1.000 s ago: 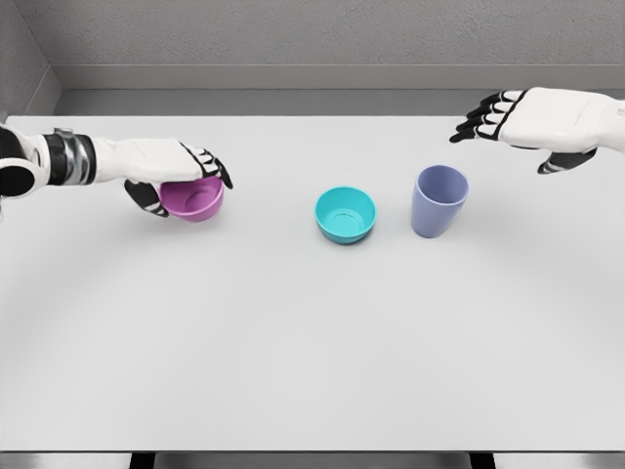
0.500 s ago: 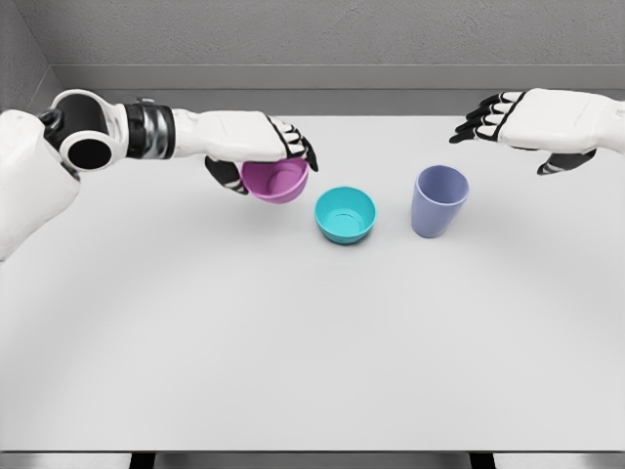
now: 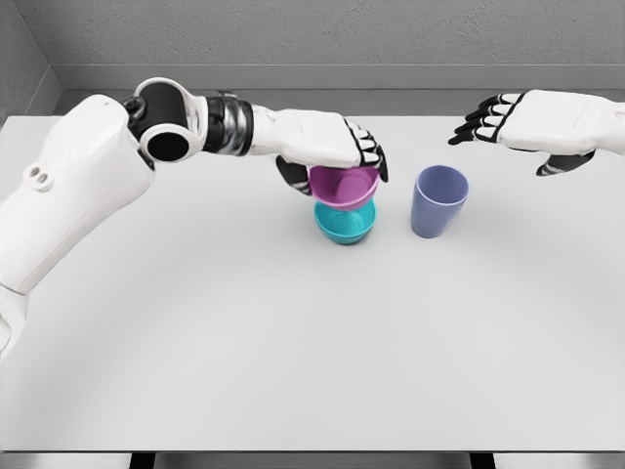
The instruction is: Stacking bowl and cup with both arms
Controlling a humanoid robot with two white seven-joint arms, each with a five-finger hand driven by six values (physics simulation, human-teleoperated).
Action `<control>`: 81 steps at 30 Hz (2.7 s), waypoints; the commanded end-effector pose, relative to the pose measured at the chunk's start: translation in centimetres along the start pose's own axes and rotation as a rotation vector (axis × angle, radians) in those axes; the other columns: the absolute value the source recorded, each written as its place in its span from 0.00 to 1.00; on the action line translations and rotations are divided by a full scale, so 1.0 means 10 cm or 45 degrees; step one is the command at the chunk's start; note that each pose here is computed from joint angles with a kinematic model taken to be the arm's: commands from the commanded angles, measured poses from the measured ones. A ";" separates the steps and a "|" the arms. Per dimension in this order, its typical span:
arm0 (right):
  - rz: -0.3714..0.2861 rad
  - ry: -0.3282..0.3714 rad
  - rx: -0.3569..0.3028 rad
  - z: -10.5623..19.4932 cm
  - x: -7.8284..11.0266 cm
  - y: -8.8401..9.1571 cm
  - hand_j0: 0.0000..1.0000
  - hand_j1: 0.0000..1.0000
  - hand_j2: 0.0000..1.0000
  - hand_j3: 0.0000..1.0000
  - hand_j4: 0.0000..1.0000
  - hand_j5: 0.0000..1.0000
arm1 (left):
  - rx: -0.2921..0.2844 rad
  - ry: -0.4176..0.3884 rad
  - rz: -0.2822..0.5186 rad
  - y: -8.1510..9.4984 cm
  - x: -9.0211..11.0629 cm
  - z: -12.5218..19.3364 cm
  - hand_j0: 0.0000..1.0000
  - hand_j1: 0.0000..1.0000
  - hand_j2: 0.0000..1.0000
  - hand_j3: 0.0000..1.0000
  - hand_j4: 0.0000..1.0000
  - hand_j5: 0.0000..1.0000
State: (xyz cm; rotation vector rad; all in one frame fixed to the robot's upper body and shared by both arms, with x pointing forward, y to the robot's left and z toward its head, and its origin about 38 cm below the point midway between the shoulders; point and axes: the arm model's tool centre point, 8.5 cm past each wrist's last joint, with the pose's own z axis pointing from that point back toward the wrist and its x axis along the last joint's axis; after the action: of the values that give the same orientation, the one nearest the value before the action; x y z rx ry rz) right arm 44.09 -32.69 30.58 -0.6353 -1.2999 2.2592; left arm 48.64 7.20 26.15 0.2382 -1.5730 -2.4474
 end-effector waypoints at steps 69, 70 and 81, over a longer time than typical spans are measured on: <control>-0.022 -0.011 0.014 -0.03 0.03 0.08 1.00 1.00 1.00 1.00 1.00 1.00 | -0.180 0.038 0.044 -0.31 -0.07 -0.47 1.00 1.00 1.00 1.00 1.00 1.00; -0.022 -0.011 0.014 -0.03 0.03 0.08 1.00 1.00 1.00 1.00 1.00 1.00 | -0.179 0.037 0.045 -0.31 -0.07 -0.47 1.00 1.00 1.00 1.00 1.00 1.00; -0.026 -0.013 0.017 -0.03 0.03 0.10 1.00 1.00 1.00 1.00 1.00 1.00 | -0.178 0.033 0.054 -0.31 -0.06 -0.51 1.00 1.00 1.00 1.00 1.00 1.00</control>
State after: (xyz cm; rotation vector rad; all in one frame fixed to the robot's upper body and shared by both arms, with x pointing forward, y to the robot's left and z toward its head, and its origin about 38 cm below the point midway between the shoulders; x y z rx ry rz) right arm 43.86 -32.68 29.37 -0.6030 -1.2854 2.2613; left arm 50.24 4.18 21.20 0.2129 -1.3784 -2.4986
